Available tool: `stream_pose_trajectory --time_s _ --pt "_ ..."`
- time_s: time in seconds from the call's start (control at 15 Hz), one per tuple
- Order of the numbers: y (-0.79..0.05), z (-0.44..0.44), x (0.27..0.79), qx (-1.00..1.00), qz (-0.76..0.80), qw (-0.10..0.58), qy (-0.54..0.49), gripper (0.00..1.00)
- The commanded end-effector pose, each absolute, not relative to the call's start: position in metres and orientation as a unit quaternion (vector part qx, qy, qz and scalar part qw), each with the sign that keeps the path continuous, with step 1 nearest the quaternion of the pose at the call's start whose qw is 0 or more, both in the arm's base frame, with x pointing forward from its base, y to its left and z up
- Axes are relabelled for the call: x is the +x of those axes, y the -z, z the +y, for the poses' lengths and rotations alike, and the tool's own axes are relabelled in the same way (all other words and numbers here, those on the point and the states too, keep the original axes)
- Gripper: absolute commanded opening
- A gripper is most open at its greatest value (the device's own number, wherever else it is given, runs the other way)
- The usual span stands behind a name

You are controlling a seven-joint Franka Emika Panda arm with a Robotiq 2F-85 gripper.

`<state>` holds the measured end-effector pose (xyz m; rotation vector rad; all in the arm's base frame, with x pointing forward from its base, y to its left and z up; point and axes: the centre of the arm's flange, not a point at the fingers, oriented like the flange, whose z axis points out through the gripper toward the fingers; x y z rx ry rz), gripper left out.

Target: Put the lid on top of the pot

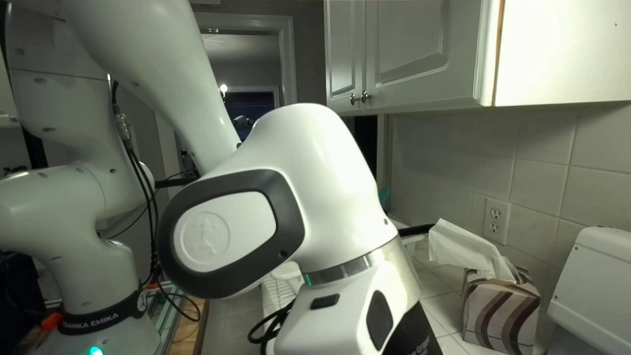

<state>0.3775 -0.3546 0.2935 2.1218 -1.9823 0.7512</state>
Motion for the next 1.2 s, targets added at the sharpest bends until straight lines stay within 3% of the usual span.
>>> stream_pose_trajectory --time_s 0.0,1.13 --pt "-0.286 -0.346 0.382 0.701 -0.659 0.081 -0.26 0.07" --pt "-0.27 -0.334 0.389 0.714 -0.641 0.113 -0.258 0.07"
